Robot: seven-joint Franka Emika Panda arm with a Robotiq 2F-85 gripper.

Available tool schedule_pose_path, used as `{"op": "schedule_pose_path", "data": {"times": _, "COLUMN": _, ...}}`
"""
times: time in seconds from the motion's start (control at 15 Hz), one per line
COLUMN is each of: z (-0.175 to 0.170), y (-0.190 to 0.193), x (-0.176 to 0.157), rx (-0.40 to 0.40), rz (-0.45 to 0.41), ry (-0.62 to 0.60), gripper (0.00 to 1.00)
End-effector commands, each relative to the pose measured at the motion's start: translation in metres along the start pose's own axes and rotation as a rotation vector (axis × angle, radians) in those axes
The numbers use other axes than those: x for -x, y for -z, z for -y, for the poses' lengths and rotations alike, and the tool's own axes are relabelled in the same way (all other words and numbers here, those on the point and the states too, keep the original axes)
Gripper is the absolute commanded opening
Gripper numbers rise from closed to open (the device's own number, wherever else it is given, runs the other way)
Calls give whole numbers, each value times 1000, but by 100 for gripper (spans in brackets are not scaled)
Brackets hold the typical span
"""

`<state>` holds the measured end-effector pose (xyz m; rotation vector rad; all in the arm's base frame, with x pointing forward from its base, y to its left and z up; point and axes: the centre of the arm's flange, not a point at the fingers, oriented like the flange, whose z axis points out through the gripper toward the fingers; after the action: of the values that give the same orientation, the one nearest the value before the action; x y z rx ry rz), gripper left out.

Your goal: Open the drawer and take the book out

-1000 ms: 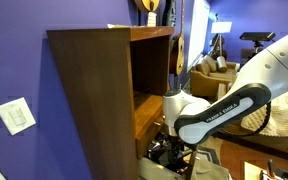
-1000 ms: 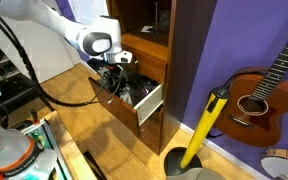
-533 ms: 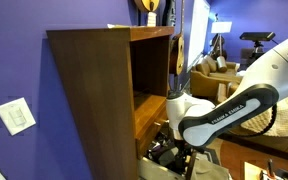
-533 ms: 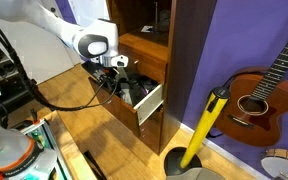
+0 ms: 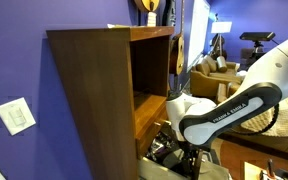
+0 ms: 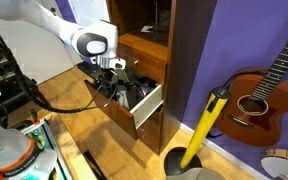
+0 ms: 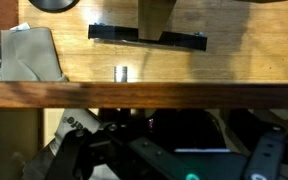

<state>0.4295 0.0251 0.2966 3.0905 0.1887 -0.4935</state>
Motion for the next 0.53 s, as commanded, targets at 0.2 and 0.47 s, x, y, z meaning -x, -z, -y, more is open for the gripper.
{"op": "schedule_pose_path", "data": {"times": 0.2, "z": -1, "y": 3, "x": 4, "rx": 47, "rz": -45, "ry": -52, "gripper": 100}}
{"op": "schedule_pose_path", "data": {"times": 0.47, "z": 1, "y": 11, "x": -19, "rx": 97, "rz": -186, "ry": -114, "gripper": 100}}
